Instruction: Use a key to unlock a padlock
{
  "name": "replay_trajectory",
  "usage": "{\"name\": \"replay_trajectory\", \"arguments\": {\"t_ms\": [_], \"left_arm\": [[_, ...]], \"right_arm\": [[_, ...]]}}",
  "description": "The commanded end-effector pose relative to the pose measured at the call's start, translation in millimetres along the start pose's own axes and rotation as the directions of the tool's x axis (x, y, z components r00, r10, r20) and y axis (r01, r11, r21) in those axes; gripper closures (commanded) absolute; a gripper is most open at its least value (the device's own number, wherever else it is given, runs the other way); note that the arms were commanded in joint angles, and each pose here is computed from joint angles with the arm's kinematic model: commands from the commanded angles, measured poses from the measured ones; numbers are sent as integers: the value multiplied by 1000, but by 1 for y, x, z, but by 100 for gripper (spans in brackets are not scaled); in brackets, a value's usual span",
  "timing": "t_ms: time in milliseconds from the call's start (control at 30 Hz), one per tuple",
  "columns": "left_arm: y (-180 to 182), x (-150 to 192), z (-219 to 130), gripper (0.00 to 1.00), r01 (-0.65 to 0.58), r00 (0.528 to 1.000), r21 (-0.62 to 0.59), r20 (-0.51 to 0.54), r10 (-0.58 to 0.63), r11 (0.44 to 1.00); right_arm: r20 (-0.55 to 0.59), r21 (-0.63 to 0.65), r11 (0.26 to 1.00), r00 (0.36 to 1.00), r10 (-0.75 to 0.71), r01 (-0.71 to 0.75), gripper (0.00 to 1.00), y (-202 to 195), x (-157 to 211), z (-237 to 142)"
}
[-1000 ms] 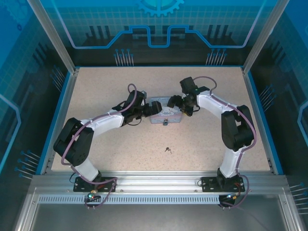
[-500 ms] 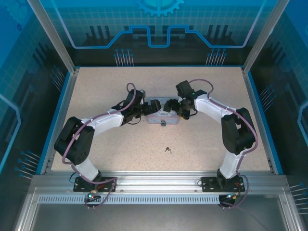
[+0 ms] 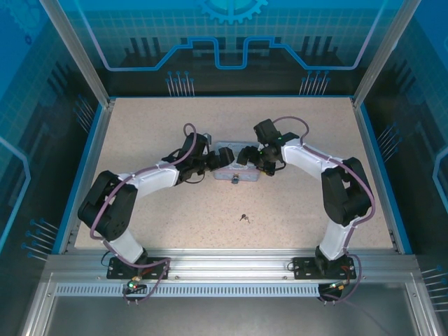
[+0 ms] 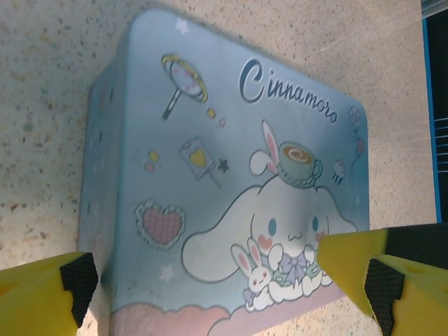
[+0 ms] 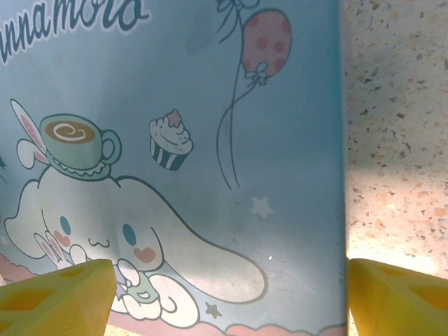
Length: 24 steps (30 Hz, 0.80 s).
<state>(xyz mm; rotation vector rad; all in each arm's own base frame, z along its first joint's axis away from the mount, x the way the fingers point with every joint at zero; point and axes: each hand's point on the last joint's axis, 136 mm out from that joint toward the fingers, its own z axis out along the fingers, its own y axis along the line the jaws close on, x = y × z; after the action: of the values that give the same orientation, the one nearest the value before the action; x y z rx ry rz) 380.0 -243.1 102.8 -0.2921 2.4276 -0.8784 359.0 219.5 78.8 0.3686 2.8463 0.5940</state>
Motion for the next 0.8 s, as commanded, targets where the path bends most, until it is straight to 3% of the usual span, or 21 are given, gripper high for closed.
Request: {"name": "replay_trajectory", "arguments": {"t_ms": [0,333,433,567,767], "left_arm": [[-14,4,-10,1,5,1000,54,-1,-4,999],[-11,7,-14,1,0,1000,29,16,0,1000],[-5,-3,-22,1,-8,999,-9,52,9,1000],[1,-23,-40,1,7,994,-12,109,-5,1000],[5,-39,-74,1,7,986,-14,165,-5,1000]], "right_arm": [[2,-11,1000,1000,-5,5,15,6,9,-10],[20,22,1000,1000,-23,22,13,0,10,-16],[70,32,999,997,-38,36,6,-4,3,-29],[150,28,997,986,-73,70,3,-7,-5,-56],[170,-3,957,943,-287,292,8,-1,8,-89]]}}
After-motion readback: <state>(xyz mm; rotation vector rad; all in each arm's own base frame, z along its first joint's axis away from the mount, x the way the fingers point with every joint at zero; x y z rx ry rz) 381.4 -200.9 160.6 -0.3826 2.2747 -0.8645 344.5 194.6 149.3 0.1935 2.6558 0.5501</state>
